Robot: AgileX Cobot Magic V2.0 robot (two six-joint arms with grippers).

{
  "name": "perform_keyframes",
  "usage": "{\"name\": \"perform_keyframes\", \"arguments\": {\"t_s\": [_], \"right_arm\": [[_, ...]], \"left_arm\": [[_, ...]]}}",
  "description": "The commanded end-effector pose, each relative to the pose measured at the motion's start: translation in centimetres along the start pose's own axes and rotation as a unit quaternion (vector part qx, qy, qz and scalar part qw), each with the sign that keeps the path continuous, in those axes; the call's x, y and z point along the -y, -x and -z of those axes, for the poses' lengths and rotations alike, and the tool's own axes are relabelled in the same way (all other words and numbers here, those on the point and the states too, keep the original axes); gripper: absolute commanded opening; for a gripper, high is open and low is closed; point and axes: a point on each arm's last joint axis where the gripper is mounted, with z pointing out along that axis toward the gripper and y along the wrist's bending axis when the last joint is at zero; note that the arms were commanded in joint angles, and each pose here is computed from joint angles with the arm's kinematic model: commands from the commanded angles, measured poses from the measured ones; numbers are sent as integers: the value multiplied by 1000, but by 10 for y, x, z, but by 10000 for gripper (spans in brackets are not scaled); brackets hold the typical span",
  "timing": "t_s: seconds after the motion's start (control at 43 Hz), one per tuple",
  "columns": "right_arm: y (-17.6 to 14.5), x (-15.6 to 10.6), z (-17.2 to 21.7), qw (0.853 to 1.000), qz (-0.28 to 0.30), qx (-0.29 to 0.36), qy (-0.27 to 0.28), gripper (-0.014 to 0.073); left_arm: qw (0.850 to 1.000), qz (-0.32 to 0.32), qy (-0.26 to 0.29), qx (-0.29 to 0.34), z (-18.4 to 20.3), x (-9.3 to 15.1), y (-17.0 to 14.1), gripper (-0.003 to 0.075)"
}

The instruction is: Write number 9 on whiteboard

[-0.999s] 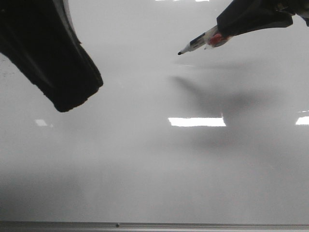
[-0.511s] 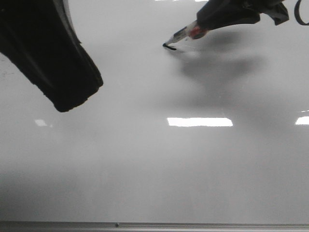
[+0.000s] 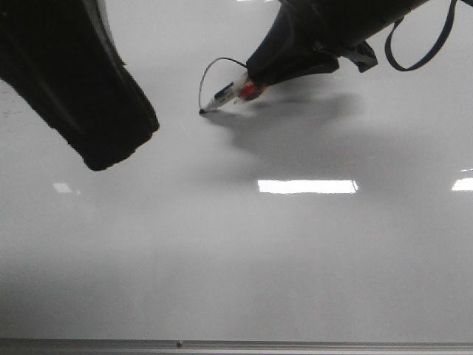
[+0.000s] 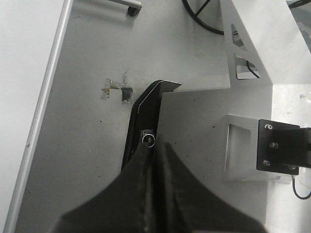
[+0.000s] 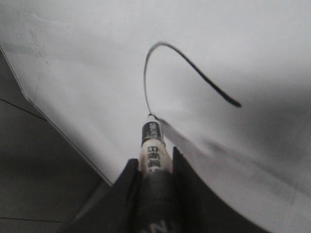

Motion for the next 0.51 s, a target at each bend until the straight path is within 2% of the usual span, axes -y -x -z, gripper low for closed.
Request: {"name": "perform_keyframes", "arguments": {"t_s": [0.0, 0.256, 0.488], "right_arm": [[12, 4, 24, 998, 10, 44, -48, -58], [29, 9, 66, 990, 13, 110, -84, -58], [39, 5, 71, 988, 21, 128, -84, -58]], "left_arm": [[999, -5, 6, 44, 15, 9, 11, -19], [999, -5, 6, 46, 15, 9, 11, -19], [999, -5, 5, 47, 15, 9, 11, -19]]}}
